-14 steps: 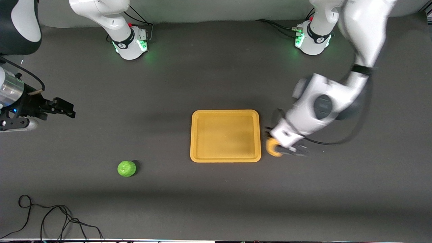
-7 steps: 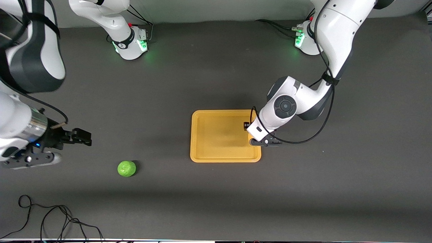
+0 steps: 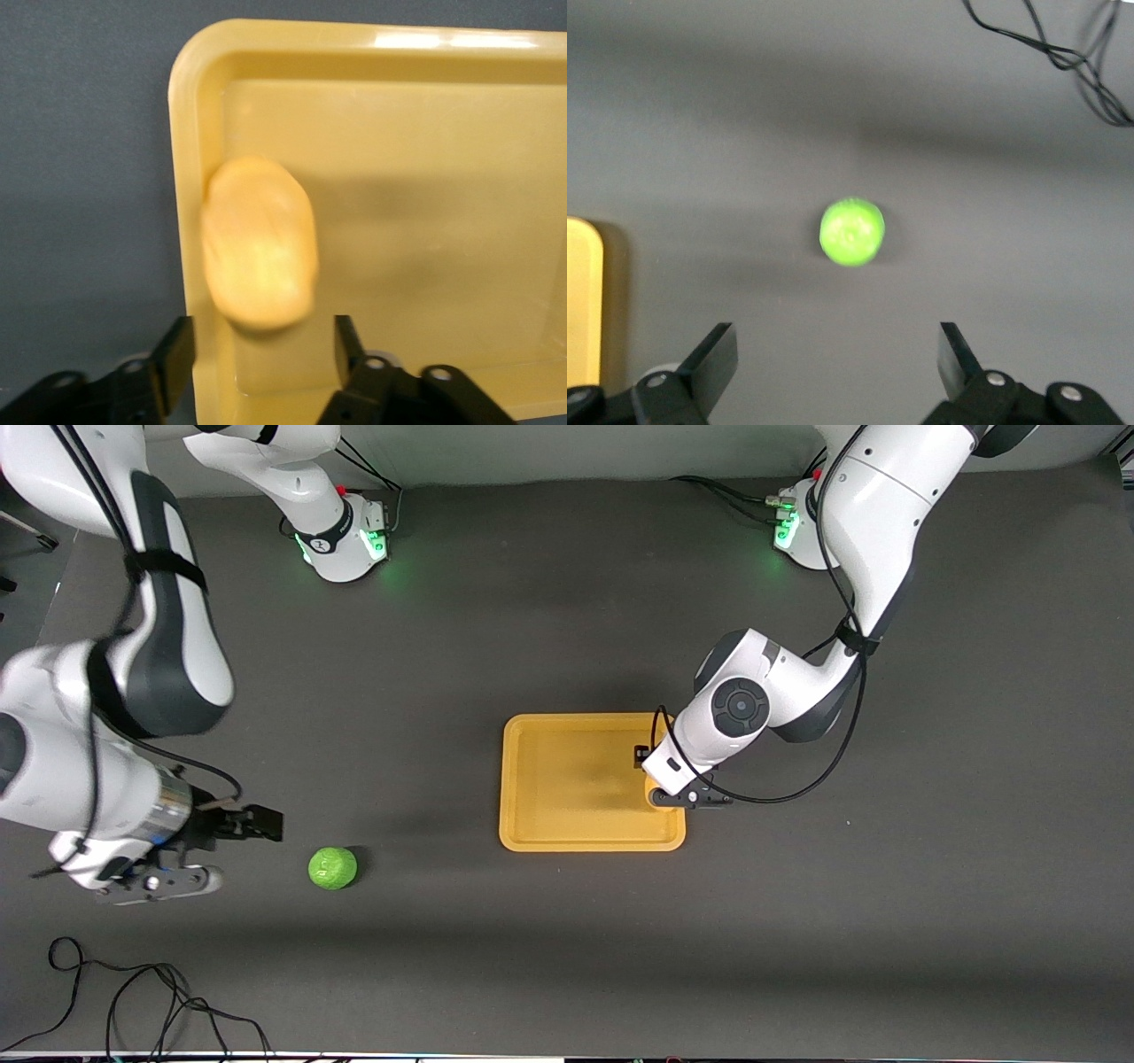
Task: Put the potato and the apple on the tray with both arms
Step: 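Release the potato on the tray while the right gripper grasps the apple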
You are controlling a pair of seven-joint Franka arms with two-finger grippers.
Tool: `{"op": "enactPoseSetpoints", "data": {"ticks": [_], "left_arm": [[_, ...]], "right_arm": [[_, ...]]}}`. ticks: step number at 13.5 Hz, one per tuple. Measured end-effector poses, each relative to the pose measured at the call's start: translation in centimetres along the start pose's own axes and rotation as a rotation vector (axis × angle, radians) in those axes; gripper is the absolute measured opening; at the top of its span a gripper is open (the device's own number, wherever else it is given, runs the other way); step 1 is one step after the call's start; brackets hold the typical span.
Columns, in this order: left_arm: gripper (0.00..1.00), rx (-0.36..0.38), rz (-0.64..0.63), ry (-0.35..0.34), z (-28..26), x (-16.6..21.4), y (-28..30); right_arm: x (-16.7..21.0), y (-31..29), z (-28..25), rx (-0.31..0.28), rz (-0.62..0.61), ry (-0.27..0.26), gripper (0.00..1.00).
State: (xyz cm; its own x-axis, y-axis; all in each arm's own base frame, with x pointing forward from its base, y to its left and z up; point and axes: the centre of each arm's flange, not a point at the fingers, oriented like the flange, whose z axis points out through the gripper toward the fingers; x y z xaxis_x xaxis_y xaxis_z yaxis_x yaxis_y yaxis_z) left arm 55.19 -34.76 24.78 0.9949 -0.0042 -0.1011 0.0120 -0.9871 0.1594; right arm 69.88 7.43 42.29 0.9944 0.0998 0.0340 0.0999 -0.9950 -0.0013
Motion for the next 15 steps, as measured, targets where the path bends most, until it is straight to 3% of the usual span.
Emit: {"op": "enactPoseSetpoints", "data": {"ticks": [2, 5, 9, 12, 15], "left_arm": [[0.99, -0.002, -0.006, 0.004, -0.3, 0.2, -0.1], [1.00, 0.019, -0.019, -0.001, -3.8, 0.5, 0.2], [1.00, 0.090, -0.058, -0.021, -17.6, 1.7, -1.5], [1.00, 0.107, -0.049, -0.025, -27.5, 3.4, -8.4], [1.00, 0.117, -0.019, -0.045, -32.4, 3.9, -16.7]], "right_arm": [[-0.6, 0.1, 5.7, 0.004, 0.007, 0.052, 1.00], [-2.7, 0.4, 14.0, 0.001, 0.016, 0.104, 1.00], [-3.4, 0.6, 20.5, 0.024, 0.056, 0.123, 1.00], [-3.4, 0.6, 22.5, 0.020, 0.057, 0.135, 1.00], [-3.4, 0.6, 23.0, 0.019, 0.057, 0.139, 0.95]]}}
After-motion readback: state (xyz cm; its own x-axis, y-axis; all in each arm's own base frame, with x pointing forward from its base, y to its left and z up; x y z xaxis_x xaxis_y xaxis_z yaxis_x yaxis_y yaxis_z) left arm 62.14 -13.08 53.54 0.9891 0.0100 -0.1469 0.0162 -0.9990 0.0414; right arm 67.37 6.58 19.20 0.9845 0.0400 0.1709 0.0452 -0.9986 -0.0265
